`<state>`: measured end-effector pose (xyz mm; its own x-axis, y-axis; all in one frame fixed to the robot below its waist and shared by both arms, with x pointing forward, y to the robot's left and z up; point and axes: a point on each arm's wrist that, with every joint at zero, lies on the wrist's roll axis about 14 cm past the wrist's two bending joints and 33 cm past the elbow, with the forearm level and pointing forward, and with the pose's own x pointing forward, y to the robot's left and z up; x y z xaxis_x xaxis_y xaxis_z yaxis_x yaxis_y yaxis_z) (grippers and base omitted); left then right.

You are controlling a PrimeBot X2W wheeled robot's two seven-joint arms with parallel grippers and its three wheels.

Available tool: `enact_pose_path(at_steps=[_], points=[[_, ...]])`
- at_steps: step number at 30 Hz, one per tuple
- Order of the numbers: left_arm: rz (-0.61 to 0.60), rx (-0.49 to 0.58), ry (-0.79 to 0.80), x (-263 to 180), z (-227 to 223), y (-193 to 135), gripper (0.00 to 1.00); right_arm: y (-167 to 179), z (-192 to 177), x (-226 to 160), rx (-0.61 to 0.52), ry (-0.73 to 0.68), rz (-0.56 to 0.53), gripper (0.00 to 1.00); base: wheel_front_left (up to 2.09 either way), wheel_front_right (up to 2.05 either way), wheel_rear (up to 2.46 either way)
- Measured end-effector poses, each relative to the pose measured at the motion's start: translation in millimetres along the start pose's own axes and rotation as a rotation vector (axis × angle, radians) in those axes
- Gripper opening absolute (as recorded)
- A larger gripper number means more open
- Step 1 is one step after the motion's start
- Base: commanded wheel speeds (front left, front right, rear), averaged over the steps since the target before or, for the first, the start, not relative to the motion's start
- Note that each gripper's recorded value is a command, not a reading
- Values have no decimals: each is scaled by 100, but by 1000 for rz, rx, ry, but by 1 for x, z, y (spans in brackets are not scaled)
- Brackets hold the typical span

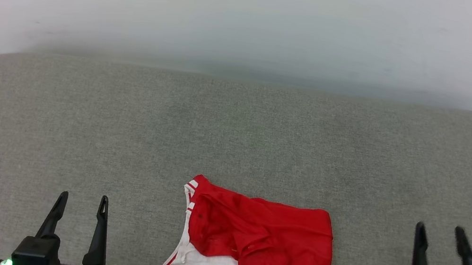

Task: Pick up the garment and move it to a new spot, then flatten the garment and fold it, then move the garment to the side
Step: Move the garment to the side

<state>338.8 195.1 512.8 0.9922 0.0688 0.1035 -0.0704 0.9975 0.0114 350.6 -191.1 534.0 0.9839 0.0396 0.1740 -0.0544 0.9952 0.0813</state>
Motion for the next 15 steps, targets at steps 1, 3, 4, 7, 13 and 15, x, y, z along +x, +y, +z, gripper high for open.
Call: enact_pose_path(at_steps=[1,3,4,7,13,15], points=[[-2,-2,1,0,0,0,100,-1,4,2,-8,-13,-1,100,0,0,0],[-4,-2,3,0,-1,-1,100,-6,18,12,-22,-60,-7,100,0,0,0],[-5,-3,5,1,-1,-1,100,-10,29,19,-35,-91,-5,100,0,0,0],[-6,-5,8,3,-3,-1,100,-10,55,40,-78,-168,41,100,0,0,0],[1,-8,13,7,-4,0,100,15,60,82,-117,-28,223,100,0,0,0],[3,-8,13,9,-5,1,100,23,45,88,-107,98,275,100,0,0,0]])
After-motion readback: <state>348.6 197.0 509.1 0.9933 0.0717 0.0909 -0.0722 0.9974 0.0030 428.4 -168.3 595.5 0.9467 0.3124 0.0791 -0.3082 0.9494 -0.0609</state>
